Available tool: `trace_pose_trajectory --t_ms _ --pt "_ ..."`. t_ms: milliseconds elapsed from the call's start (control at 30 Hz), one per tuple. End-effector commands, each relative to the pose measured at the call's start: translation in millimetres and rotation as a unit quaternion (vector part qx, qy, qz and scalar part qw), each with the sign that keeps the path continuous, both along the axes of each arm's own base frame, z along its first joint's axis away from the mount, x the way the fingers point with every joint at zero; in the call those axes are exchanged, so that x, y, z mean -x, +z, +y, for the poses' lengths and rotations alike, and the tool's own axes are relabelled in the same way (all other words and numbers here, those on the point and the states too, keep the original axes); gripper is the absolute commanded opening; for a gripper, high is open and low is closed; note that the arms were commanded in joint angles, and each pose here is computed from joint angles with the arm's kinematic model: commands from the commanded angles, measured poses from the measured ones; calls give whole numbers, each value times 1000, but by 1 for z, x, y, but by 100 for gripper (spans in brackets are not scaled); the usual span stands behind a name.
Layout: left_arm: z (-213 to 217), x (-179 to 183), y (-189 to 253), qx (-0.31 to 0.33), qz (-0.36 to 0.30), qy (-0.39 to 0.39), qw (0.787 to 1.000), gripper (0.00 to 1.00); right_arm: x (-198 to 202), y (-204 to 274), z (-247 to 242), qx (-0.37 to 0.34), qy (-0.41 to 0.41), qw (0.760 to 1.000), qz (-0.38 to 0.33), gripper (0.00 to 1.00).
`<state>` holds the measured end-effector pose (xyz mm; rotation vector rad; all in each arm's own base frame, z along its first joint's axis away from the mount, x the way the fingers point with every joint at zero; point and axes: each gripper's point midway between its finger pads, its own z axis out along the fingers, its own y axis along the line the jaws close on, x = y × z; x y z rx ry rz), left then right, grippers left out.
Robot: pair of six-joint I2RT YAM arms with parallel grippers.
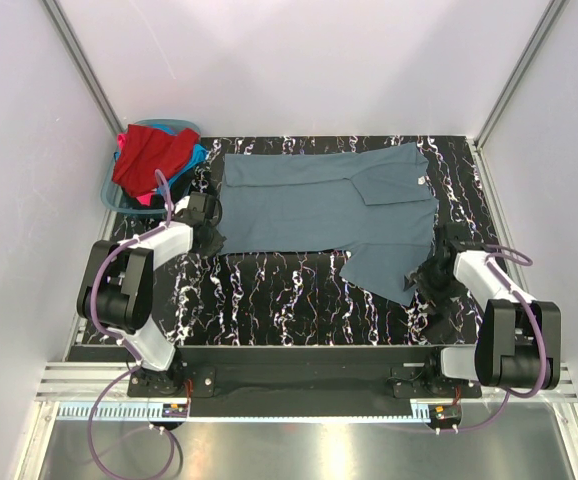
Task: Fold and stack the t-shirts
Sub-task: Fold the tshirt
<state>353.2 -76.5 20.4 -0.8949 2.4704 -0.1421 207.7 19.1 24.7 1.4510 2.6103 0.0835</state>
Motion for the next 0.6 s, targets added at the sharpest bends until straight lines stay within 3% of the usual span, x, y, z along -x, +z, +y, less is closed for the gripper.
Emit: trace_pose_trajectory --t_ms 0,567 --pt "0 -3 1 -2 -8 -2 1000 0 -2 4 4 -7 -4 1000 -15 72" --pt "2 -1 4 -3 -10 2 1000 0 -3 -15 10 -25 20 999 3 53"
